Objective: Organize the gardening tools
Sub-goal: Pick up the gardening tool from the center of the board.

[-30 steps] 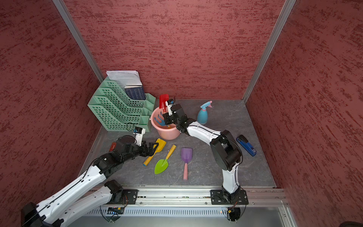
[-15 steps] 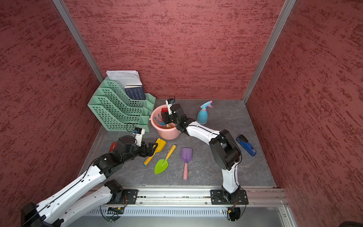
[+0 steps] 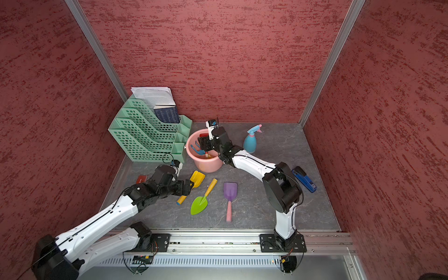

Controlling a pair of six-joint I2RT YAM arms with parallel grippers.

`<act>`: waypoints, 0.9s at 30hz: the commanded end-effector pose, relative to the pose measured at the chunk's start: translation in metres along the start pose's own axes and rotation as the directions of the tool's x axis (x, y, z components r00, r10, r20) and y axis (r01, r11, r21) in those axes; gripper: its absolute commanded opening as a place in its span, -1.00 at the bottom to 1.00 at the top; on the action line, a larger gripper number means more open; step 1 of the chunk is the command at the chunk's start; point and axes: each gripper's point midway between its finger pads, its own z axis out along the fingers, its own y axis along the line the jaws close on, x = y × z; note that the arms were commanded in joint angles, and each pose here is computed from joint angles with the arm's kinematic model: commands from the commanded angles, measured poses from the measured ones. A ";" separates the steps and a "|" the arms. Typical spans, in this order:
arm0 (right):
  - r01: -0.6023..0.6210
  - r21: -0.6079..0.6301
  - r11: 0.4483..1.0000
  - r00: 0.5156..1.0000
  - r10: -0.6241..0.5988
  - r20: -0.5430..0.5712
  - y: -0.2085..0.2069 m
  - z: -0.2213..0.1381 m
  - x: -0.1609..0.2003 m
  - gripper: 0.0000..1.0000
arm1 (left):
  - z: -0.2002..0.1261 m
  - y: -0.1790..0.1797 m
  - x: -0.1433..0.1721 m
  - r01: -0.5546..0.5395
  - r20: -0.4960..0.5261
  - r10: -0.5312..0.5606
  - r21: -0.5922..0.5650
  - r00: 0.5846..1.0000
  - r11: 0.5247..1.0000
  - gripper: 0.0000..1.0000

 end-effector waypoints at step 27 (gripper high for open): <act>-0.200 -0.150 0.968 0.971 0.175 -0.166 0.025 -0.185 0.062 0.85 | 0.066 0.005 0.028 -0.128 -0.365 0.083 -0.100 0.927 0.987 0.64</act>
